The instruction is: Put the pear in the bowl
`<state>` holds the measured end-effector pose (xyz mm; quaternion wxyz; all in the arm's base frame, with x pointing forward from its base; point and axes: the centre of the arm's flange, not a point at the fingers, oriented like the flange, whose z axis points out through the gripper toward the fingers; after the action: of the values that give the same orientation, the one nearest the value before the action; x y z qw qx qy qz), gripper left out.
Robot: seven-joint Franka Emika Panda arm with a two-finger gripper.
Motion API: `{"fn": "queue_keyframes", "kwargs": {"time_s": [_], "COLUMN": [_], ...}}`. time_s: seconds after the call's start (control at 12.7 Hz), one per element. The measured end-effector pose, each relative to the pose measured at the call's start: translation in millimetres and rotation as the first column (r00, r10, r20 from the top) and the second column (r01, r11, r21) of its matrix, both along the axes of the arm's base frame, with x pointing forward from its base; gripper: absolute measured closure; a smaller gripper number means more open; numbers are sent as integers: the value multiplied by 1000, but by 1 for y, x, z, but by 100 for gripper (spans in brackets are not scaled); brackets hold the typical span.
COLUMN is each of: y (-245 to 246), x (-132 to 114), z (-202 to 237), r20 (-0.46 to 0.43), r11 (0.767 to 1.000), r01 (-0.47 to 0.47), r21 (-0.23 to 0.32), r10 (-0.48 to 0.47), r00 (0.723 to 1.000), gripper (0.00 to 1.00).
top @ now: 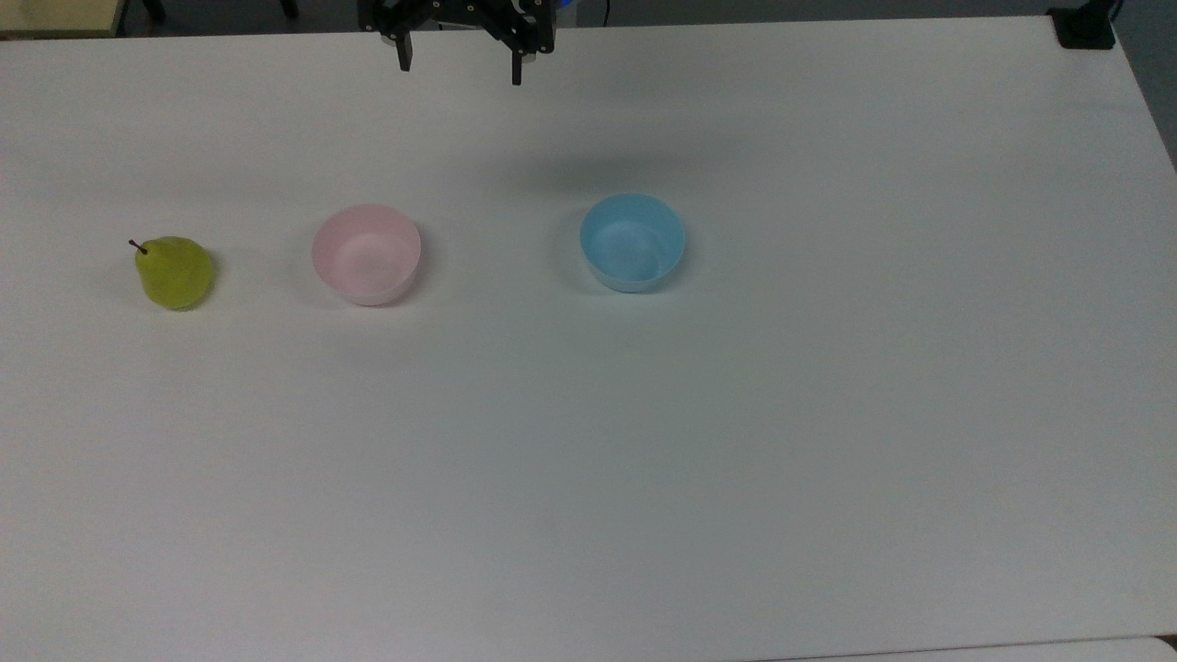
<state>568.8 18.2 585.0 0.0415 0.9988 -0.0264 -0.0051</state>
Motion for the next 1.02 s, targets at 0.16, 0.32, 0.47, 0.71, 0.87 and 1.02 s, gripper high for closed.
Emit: {"fn": "queue_keyframes", "kwargs": {"time_s": [0.16,0.32,0.47,0.71,0.87,1.02], "y": [0,0,0,-3,-10,-20], "x": [0,0,0,0,0,1], "z": [0,-1,-1,-1,-1,-2], "r20": [0,-2,-2,-2,-5,-10], "r11": [1000,1000,1000,1000,1000,999], "r01": [0,0,0,5,-21,-42], "r21": [0,0,0,0,-1,0], "r10": [0,0,0,-5,21,42], "r00": [1000,1000,1000,1000,1000,999], "gripper": [0,0,0,0,0,0]}}
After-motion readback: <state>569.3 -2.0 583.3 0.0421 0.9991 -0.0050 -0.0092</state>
